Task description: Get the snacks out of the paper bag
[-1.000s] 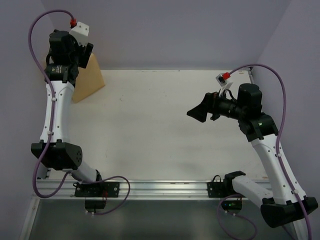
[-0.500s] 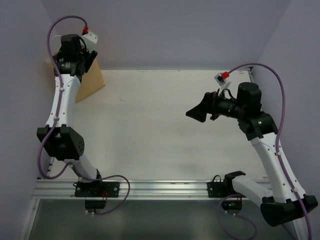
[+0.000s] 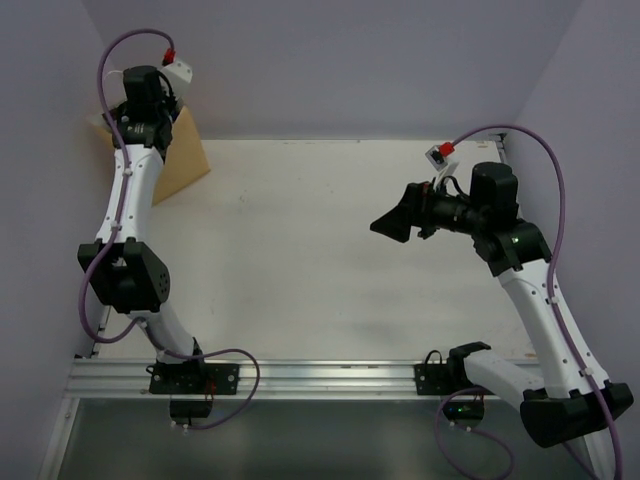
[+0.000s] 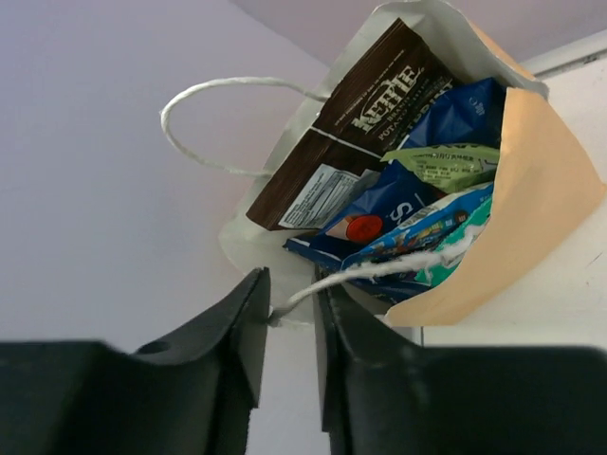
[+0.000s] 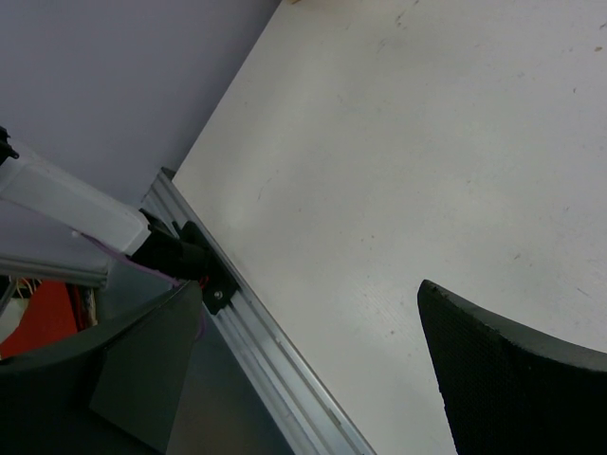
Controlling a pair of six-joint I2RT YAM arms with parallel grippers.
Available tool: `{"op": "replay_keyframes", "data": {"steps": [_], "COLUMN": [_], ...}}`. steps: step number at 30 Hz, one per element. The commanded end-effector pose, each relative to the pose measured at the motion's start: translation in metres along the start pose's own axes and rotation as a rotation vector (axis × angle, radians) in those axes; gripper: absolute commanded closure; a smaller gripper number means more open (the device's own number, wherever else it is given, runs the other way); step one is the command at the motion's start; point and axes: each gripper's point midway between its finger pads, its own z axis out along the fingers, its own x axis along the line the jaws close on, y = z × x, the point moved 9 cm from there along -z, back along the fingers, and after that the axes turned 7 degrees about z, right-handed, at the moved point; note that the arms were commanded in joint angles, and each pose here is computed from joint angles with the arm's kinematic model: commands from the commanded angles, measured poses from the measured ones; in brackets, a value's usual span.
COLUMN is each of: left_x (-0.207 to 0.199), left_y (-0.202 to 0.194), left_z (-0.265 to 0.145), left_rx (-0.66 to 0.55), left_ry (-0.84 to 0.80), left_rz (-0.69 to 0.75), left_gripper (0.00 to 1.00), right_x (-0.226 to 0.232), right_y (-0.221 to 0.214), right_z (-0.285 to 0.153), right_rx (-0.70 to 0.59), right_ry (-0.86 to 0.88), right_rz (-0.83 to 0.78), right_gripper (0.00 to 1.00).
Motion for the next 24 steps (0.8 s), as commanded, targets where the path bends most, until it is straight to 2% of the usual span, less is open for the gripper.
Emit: {"op": "replay_keyframes", "data": {"steps": [1, 4, 7, 14, 19, 24], "left_x": [0.017, 0.016, 0.016, 0.012, -0.018, -0.035], "left_y": [0.010, 0.014, 0.017, 0.040, 0.066, 0.077], "left_z": [0.002, 0.001, -0.006, -0.045, -0.076, -0.106], "left_rx": [-0.049, -0.073, -0.103, -0.202, -0.261, -0.310], "left_ry": [0.073, 0.053, 0.021, -0.041, -0.103, -0.202], "left_rz": [-0.021, -0.042, -0.071, -0.114, -0.084, -0.152], "left_gripper": [0.72, 0.93, 1.00, 1.00, 1.00, 1.00], "right_x": [0.012, 0.012, 0.012, 0.016, 0.020, 0.024], "right_y": [0.010, 0.010, 0.010, 0.010, 0.008, 0.006], "right_z": [-0.004, -0.004, -0.004, -0.008, -0.014, -0.020], "right_rx": [-0.025, -0.027, -0.031, -0.048, -0.068, -0.086], "right_ry": [0.044, 0.038, 0.035, 0.037, 0.040, 0.043], "right_rz": [-0.035, -0.034, -0.039, -0.058, -0.078, -0.096], "right_gripper": [0.01, 0.01, 0.01, 0.01, 0.01, 0.01]}}
